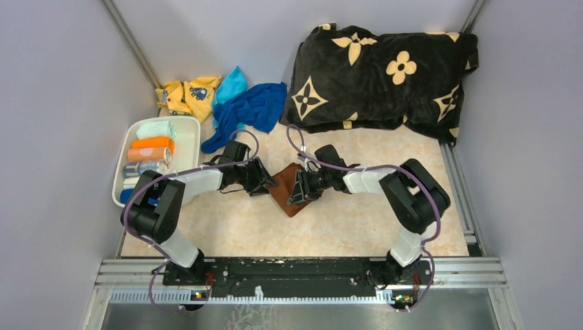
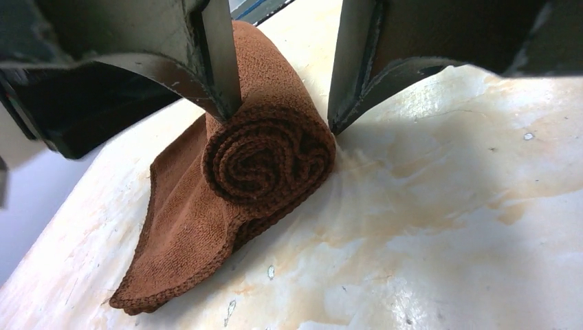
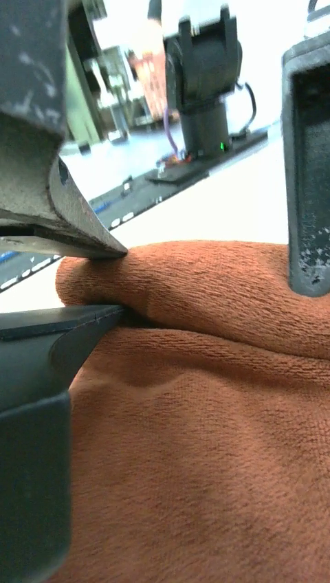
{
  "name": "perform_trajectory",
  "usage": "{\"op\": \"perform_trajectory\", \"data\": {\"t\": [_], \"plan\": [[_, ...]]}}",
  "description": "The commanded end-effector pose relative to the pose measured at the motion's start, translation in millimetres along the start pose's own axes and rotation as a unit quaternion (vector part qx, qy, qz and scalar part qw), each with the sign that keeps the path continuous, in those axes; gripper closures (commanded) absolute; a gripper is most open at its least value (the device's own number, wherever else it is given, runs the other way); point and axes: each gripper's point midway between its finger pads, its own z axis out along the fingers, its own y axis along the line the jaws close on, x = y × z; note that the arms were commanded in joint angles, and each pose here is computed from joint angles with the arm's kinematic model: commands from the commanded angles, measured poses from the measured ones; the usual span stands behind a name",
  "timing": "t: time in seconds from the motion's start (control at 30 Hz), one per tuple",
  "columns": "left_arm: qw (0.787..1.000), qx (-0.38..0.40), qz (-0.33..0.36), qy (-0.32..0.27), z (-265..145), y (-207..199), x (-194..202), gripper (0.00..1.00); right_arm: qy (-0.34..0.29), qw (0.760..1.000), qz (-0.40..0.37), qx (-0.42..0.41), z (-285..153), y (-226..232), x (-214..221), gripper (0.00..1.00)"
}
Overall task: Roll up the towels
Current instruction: Roll the towel at the center of the board.
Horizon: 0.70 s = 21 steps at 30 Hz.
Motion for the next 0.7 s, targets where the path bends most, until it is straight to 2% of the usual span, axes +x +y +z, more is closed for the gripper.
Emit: {"op": "perform_trajectory", "data": {"t": [0.0, 0.17, 0.33, 0.53, 0.67], "plan": [[0.998, -0.060, -0.002, 0.008, 7.4, 32.0, 12.3, 0.46, -0.040, 0.986, -0.101, 0.123, -28.2, 1.2, -10.1, 0.67], [0.997, -0.076, -0.005, 0.003, 6.2, 38.3, 13.0, 0.47, -0.084, 0.940, -0.226, 0.242, -48.8, 25.6, -22.0, 0.57], [0.996, -0.085, -0.016, 0.004, 5.8, 44.2, 16.0, 0.47, -0.116, 0.886, -0.333, 0.300, -45.9, 52.6, -26.1, 0.50], [0.996, -0.088, -0.025, 0.007, 5.4, 47.4, 19.5, 0.47, -0.099, 0.838, -0.405, 0.351, -18.0, 51.4, -21.6, 0.47], [0.995, -0.092, -0.026, 0.006, 5.1, 49.2, 20.0, 0.47, -0.083, 0.822, -0.432, 0.360, 0.1, 39.8, -14.9, 0.47]]}}
